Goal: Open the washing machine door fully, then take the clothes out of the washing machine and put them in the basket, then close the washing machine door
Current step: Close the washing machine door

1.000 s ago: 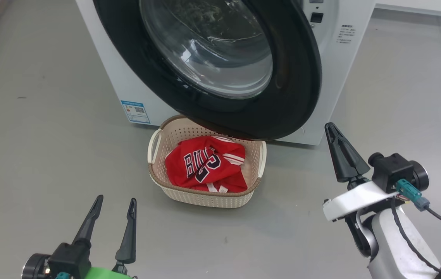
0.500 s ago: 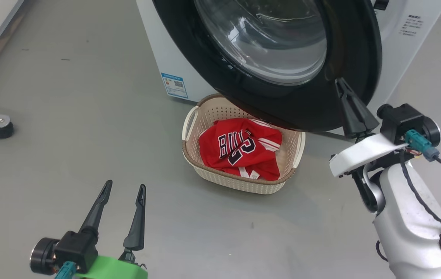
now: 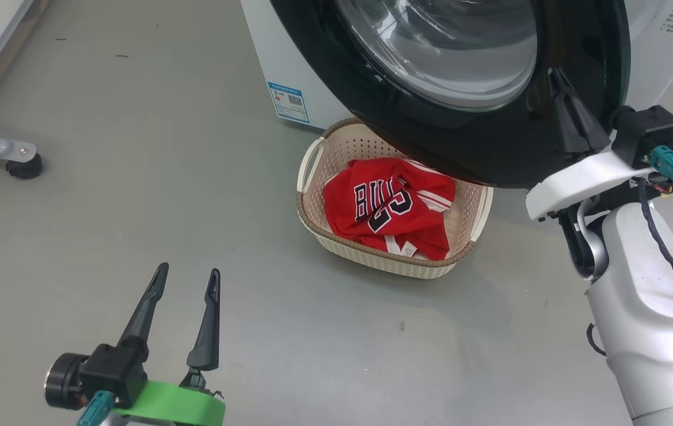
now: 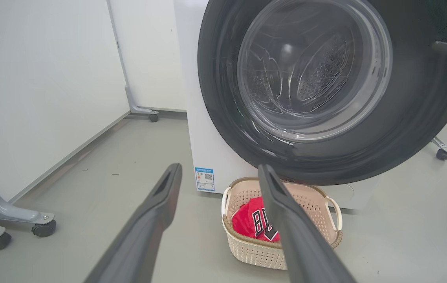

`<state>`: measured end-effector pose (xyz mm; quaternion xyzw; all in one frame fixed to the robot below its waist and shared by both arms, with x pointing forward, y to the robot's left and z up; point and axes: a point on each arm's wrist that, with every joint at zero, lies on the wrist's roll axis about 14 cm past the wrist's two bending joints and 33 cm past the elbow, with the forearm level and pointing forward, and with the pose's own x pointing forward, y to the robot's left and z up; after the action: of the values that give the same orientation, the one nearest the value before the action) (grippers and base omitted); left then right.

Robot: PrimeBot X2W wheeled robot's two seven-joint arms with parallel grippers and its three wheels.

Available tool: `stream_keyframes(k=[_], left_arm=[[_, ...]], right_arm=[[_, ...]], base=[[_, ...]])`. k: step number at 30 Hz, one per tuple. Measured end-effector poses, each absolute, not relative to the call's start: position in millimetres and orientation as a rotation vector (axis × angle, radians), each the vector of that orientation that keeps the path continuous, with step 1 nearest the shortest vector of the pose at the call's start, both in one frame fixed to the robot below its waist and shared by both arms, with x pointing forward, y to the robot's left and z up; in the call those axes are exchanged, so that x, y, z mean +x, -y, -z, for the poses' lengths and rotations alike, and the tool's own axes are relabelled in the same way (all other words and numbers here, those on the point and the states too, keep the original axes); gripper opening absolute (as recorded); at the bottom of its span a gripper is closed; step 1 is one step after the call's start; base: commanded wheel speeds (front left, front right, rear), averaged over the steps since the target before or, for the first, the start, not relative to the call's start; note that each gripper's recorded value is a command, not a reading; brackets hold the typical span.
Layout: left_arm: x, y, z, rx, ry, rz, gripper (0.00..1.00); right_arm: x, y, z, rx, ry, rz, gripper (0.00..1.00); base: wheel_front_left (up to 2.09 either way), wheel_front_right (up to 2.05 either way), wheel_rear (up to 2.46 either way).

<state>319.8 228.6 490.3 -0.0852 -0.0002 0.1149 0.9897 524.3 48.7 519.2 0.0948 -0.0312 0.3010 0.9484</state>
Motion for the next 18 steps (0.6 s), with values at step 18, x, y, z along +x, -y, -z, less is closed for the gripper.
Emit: stream_keyframes(k=[18], left_arm=[[337,-224,-484,-0.169,-0.012,-0.212,1.00]], right_arm=[[560,-39,-528,0.175,0.096,-0.579,0.00]], base=[[0.00,0.00,0.00]])
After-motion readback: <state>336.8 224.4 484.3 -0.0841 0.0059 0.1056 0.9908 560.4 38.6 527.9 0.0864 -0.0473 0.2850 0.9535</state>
